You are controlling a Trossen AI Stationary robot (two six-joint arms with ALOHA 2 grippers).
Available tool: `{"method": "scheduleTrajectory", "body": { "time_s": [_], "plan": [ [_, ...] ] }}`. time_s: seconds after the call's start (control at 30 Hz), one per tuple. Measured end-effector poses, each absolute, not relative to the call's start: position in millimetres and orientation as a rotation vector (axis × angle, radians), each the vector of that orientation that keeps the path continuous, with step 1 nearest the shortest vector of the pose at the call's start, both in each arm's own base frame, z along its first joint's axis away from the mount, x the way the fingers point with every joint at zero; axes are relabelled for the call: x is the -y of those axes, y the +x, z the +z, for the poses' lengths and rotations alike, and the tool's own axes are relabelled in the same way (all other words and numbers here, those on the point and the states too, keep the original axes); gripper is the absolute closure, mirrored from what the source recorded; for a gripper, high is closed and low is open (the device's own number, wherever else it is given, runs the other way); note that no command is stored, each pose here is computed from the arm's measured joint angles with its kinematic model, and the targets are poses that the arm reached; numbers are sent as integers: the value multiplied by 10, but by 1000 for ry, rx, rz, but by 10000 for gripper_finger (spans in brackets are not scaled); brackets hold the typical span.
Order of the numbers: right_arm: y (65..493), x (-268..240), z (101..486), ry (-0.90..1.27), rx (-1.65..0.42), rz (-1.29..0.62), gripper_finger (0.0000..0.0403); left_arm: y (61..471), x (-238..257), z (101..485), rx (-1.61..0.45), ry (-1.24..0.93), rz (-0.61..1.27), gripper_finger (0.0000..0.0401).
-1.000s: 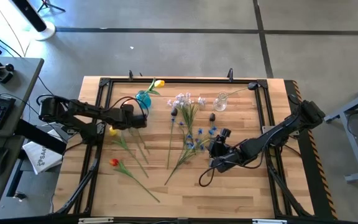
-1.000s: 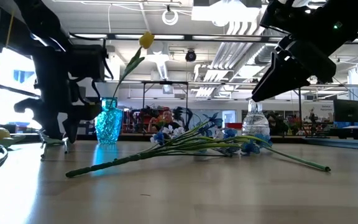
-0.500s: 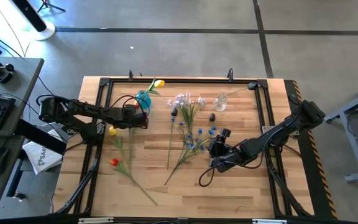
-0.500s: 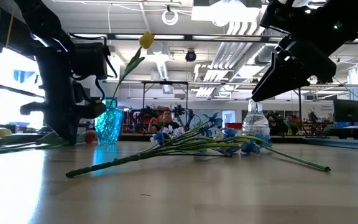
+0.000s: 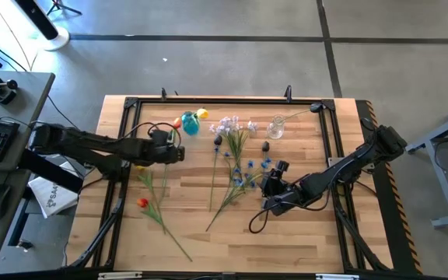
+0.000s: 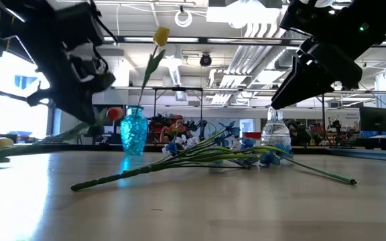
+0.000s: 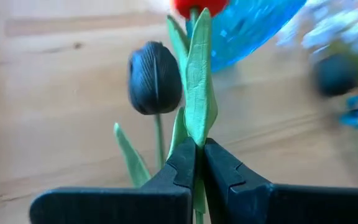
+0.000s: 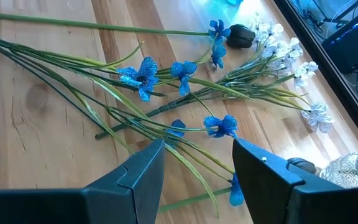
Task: Sort flowers into vase by color
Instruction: Put the orange flower into the blue vase
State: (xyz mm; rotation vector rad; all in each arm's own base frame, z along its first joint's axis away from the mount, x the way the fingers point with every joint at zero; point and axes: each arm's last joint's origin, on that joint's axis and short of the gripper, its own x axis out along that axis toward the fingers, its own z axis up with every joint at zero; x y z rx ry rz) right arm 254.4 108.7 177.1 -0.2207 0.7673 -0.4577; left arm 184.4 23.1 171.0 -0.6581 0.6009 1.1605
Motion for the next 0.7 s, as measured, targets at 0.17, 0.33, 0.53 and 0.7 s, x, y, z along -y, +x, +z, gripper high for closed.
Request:
{"method": "scheduleTrajectory", "body": {
  "time_s": [0.17,0.33,0.53,0.7],
  "plan": [
    [2552,-1091,1776,-212,-758,-456,217,1754,-176,1879,-502,-658,1125,400],
    [2553,-1093,1776,-210,-759,-453,217,1673,-158,1973,-430,-622,1138,400],
    [2553,-1093,1776,-210,-759,-453,217,1608,-127,2097,-289,-492,1175,400],
    [2554,-1093,1777,-209,-758,-453,217,1598,-73,2106,-269,-532,1150,400]
  ]
}}
